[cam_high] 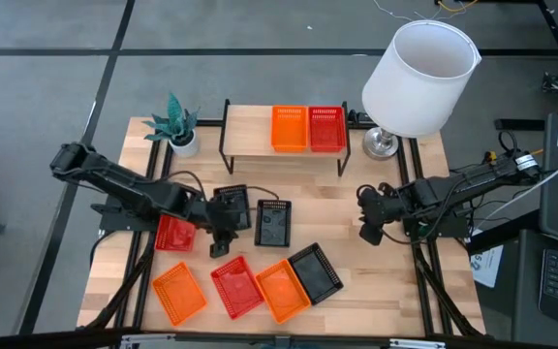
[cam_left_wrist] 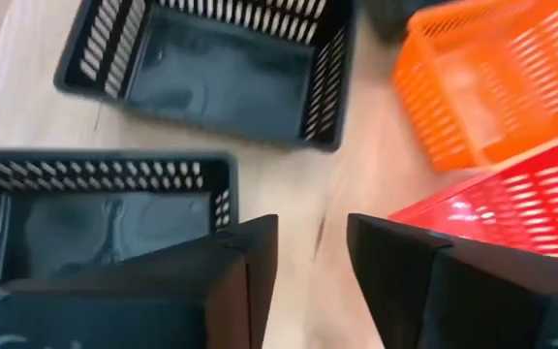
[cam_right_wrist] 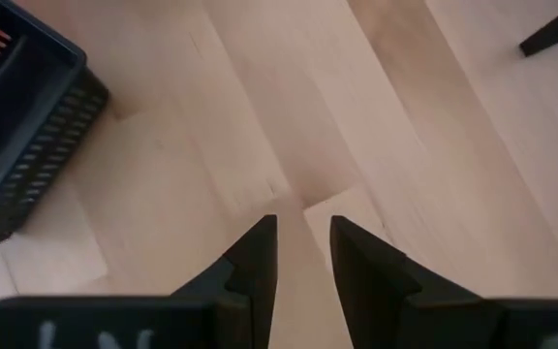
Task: Stack baskets on shelf by color
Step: Put the top left black bin on the shelf
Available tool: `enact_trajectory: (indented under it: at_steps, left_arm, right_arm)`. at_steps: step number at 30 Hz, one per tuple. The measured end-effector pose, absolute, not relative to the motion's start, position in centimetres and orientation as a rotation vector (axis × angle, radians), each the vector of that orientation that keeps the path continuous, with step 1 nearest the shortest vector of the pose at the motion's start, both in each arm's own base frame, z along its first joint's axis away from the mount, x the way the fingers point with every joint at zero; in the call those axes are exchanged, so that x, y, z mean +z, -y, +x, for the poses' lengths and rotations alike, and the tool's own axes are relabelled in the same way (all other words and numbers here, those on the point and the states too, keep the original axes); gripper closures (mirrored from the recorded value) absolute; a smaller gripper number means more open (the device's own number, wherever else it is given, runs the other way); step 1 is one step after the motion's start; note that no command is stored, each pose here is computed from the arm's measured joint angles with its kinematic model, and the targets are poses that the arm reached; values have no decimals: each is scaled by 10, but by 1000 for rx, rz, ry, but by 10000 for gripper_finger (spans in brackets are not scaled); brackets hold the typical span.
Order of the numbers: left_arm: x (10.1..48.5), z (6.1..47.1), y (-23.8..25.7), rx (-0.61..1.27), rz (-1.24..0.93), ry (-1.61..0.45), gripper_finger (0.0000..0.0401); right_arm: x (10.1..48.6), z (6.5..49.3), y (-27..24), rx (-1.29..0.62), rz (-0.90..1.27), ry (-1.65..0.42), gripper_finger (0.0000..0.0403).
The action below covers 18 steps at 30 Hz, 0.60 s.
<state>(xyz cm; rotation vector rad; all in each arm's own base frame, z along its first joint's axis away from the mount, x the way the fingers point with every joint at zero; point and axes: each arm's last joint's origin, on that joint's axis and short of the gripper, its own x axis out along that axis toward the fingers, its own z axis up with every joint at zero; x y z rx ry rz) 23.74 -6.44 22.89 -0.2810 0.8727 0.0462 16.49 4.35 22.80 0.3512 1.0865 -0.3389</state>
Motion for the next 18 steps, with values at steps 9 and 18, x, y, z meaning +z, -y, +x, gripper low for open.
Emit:
enact_trajectory:
  at_steps: [9, 18]
  left_arm:
    - [204, 244, 72, 156, -183, -962, 265]
    - [177, 253, 74, 190, -141, -1069, 265]
  right_arm:
    - [228, 165, -44, -329, 337, -1086, 304]
    - [228, 165, -44, -324, 329, -1086, 304]
